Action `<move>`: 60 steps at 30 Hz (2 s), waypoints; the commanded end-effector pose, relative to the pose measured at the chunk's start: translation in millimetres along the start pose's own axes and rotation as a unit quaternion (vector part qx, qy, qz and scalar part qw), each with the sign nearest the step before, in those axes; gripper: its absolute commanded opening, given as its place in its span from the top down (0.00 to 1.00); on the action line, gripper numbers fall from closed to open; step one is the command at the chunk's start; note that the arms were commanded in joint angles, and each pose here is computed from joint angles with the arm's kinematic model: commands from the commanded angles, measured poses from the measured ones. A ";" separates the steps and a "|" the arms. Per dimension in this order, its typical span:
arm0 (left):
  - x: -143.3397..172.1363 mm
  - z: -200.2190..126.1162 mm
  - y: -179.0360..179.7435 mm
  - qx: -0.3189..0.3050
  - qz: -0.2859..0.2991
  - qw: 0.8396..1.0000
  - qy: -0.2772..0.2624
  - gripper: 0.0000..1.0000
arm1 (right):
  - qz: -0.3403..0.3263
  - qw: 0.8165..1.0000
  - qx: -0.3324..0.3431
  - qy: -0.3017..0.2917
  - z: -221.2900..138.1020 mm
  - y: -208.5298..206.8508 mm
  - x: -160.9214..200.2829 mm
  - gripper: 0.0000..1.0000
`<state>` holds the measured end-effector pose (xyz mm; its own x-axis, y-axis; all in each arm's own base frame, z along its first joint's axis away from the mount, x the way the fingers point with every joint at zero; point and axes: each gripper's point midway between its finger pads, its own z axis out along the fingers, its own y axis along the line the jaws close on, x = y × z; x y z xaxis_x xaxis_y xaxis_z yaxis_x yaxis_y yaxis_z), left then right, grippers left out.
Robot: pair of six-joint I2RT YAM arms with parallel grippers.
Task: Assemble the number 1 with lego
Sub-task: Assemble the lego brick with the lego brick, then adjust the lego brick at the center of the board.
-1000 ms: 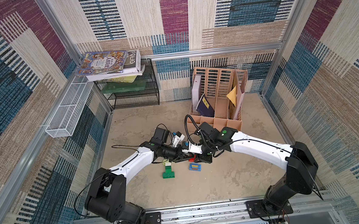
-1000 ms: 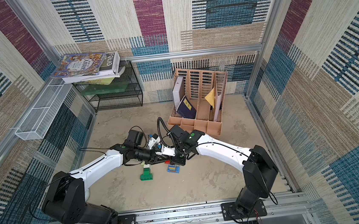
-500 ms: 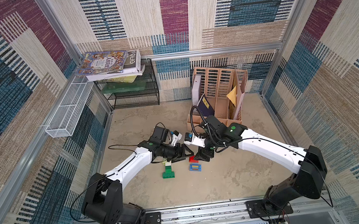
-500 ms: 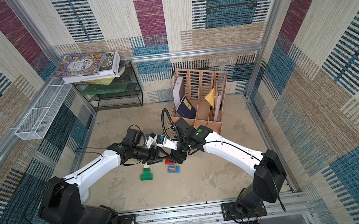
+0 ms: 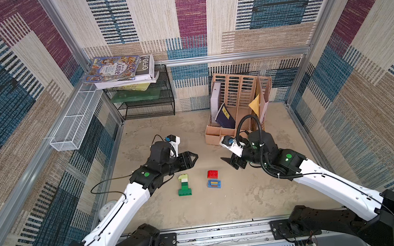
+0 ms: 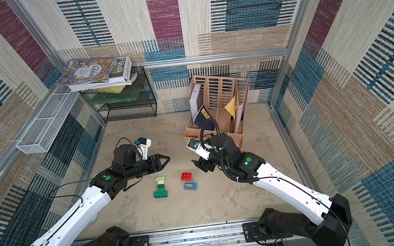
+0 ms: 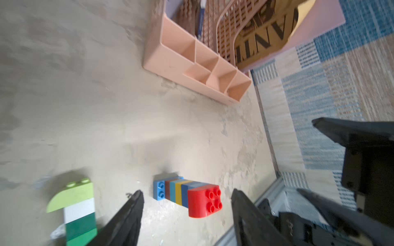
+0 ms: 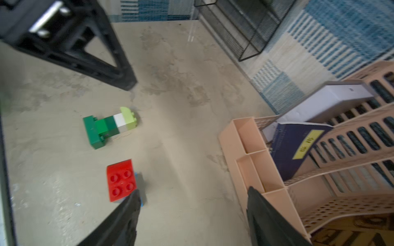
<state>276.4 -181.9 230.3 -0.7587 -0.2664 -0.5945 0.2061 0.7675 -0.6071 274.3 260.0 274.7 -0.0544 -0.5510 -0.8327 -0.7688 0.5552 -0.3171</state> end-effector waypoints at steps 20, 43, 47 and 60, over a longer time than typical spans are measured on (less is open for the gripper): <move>10.6 -93.6 62.5 -0.135 0.027 0.975 -0.177 0.29 | 0.309 0.936 0.170 -0.012 -45.7 -98.6 25.5 0.04; 56.0 -91.2 120.7 -0.182 -0.116 0.958 -0.189 0.24 | 0.345 0.908 0.236 -0.020 -24.7 141.2 119.1 0.09; 63.7 -95.3 122.6 -0.172 -0.121 0.959 -0.189 0.24 | 0.349 0.911 0.219 -0.019 -5.0 158.1 133.8 0.07; 64.9 -95.1 116.1 -0.152 -0.097 0.966 -0.186 0.23 | 0.323 0.932 0.166 0.002 43.1 174.6 129.3 0.03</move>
<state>190.9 -51.6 167.6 -0.4789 -0.5814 -0.6578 -0.1780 0.7980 -0.5757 158.6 299.1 87.7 -0.4481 -0.0553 -0.8923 -0.3031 0.9484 0.0934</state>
